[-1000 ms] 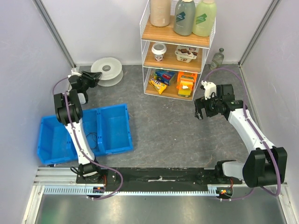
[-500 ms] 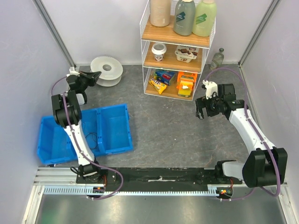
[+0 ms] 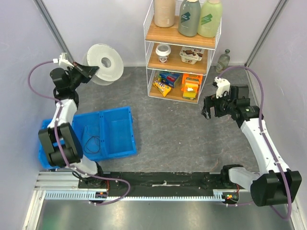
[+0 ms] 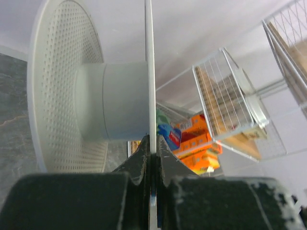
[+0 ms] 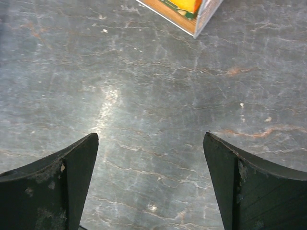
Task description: Wrap the cables
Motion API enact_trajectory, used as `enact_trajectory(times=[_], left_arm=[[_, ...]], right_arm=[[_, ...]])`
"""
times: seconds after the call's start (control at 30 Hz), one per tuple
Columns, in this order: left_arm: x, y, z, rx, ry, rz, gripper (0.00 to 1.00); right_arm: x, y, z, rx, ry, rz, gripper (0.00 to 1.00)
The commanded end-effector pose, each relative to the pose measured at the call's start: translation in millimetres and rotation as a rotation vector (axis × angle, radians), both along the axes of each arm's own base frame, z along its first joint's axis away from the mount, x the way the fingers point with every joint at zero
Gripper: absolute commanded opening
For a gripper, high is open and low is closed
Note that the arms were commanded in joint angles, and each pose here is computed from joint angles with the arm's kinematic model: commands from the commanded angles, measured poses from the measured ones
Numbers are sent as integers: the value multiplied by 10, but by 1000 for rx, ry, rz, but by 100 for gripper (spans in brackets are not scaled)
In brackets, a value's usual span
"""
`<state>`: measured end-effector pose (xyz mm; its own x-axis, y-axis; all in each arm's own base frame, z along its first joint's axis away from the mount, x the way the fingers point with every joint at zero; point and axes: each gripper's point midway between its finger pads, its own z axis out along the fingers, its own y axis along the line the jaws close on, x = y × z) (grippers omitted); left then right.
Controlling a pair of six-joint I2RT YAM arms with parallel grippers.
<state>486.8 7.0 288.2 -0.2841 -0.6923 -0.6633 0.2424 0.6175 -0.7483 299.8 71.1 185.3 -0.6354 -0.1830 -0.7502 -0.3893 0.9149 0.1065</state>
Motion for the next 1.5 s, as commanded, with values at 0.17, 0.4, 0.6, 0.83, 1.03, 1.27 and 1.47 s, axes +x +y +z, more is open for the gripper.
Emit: enact_trajectory(times=[0.17,0.4,0.6,0.83,1.03,1.27,1.47], left_arm=[[-1319,-609,328,478,-199,-360,2],[-2248,-1163,298,765,-388,-691,2],[-2581,-1729,63,985,-526,-894,2],[-2319,-2376,-55,1064,-587,-919,2],[-2103,-2880,-315,1125,-604,-917,2],[-1853,-3247,-616,1172,-686,-1037,2],[-1664,-3447,-658,1172,-696,-1088,2]], right_arm=[[-136,239,586,187,-177,24,98],[-249,292,625,248,-190,17,98],[-302,355,758,288,-231,41,98],[-225,278,683,256,-192,-6,98],[-196,194,599,205,-195,-28,98],[-247,220,398,195,-142,3,98],[-280,200,228,167,-105,13,98]])
